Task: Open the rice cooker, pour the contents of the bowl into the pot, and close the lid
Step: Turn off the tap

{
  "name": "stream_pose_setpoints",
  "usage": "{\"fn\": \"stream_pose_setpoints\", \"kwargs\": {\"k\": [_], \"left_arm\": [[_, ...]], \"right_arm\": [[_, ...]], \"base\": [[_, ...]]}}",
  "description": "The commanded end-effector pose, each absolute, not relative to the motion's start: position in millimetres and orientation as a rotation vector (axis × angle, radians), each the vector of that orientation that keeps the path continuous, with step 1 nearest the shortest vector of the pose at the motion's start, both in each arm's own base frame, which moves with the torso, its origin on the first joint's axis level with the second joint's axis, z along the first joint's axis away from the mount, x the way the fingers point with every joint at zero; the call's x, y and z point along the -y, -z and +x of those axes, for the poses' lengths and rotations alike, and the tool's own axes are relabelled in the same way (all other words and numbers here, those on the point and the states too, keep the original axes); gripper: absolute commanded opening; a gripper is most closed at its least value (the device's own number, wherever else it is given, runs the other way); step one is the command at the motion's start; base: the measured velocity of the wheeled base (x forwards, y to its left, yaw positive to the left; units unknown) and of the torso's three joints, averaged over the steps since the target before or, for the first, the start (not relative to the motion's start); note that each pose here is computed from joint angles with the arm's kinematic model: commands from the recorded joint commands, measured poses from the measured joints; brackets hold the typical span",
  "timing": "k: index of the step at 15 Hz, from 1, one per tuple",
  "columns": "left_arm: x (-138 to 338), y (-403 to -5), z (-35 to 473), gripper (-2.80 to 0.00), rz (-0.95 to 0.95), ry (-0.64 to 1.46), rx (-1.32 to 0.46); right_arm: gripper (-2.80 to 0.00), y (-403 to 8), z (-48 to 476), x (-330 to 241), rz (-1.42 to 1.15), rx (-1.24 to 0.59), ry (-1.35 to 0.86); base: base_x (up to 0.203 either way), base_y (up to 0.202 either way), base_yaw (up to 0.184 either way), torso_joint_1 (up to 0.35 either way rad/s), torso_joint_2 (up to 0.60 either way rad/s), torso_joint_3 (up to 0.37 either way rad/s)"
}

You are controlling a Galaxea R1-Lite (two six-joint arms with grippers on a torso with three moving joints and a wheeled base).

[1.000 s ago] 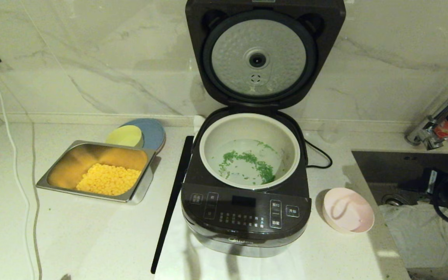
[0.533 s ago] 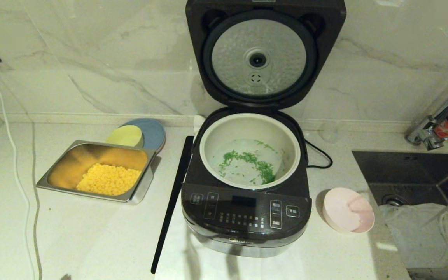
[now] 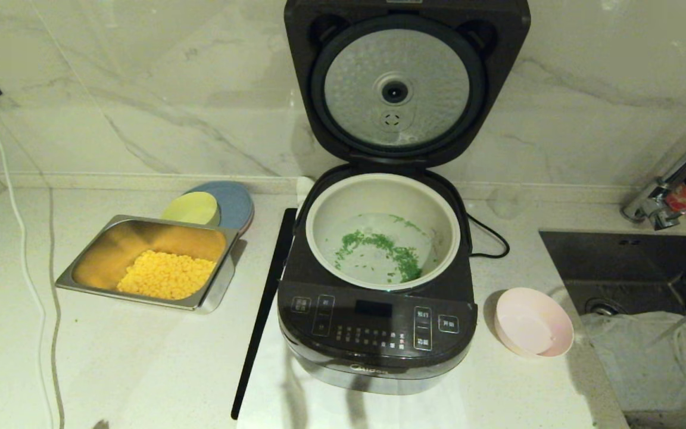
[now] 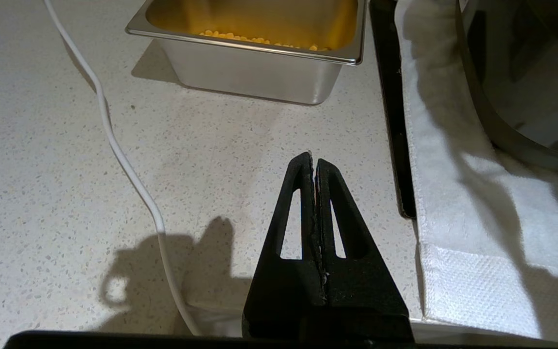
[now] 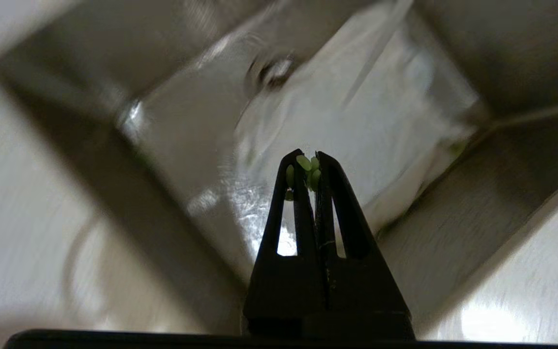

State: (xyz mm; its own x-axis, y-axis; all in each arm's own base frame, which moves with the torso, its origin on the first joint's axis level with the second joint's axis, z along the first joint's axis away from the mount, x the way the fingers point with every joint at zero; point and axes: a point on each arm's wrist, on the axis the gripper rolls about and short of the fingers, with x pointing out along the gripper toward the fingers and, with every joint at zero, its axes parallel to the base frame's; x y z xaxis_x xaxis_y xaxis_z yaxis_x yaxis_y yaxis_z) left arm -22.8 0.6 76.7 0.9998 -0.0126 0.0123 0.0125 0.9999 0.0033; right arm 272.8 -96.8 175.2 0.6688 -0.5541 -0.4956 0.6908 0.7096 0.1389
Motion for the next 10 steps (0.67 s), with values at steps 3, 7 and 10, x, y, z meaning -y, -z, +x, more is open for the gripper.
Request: {"fn": "stream_pose_setpoints", "kwargs": {"k": [3, 7, 10], "left_arm": [[-1, -74, -22, -2.8, 0.003, 0.012, 0.005], [-1, -74, -22, -2.8, 0.004, 0.012, 0.005], [-1, -74, -22, -2.8, 0.003, 0.012, 0.005]], "right_arm": [[-2.8, -159, 292, 106, 0.254, -0.389, 0.822], [-2.8, -146, 307, 113, 0.201, -0.33, 0.889], [-2.8, -136, 318, 118, 0.172, -0.315, 0.911]], "base": [[0.0, 0.0, 0.0, 0.0, 0.0, 0.0], [0.0, 0.0, 0.0, 0.0, 0.0, 0.0], [0.0, 0.0, 0.0, 0.0, 0.0, 0.0]]}}
